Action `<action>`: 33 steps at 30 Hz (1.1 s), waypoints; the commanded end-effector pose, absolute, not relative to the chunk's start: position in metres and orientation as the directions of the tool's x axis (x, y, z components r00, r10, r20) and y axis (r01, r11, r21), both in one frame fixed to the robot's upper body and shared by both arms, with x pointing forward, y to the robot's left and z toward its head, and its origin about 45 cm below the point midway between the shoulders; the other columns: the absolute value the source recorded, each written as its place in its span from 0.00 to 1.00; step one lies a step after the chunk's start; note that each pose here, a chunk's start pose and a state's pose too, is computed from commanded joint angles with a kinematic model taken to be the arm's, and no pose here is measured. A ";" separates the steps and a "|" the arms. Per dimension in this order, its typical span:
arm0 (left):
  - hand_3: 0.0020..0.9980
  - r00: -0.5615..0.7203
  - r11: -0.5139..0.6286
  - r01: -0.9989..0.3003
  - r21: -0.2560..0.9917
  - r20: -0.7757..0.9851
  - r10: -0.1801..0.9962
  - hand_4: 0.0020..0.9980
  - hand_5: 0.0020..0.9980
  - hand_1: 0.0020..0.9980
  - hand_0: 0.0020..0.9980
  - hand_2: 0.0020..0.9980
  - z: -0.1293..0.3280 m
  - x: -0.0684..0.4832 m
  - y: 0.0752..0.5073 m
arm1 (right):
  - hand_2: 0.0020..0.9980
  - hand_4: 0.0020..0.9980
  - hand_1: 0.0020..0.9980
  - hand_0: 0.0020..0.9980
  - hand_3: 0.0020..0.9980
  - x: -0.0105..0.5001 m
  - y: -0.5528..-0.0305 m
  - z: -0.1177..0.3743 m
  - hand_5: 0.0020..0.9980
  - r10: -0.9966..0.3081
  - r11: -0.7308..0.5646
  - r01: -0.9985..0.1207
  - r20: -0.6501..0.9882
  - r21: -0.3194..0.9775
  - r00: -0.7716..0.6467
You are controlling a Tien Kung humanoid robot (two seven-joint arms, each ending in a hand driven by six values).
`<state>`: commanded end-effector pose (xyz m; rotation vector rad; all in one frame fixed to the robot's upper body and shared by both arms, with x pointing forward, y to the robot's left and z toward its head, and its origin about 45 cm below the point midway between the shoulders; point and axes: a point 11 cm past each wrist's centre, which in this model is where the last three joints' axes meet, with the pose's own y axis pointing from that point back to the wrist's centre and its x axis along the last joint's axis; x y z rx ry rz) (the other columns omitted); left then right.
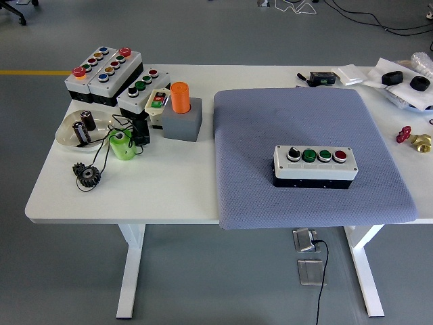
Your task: Pick up the button,place it on the desk,press the button,press the button
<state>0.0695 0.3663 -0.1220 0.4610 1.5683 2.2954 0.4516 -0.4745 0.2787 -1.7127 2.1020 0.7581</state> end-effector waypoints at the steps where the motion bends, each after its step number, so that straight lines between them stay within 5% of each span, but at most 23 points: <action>1: 0.60 -0.896 -0.345 -0.082 0.935 0.083 0.437 0.40 0.94 0.76 0.68 0.78 -0.122 0.070 0.366 | 0.79 0.61 0.77 0.82 0.73 0.451 -0.475 0.278 0.57 -0.797 0.139 -0.970 -0.559 0.198 -0.228; 33: 0.60 -0.891 -0.344 -0.092 0.934 0.077 0.447 0.39 0.94 0.76 0.68 0.78 -0.121 0.075 0.366 | 0.77 0.60 0.75 0.83 0.74 0.448 -0.478 0.268 0.58 -0.798 0.166 -0.953 -0.534 0.253 -0.281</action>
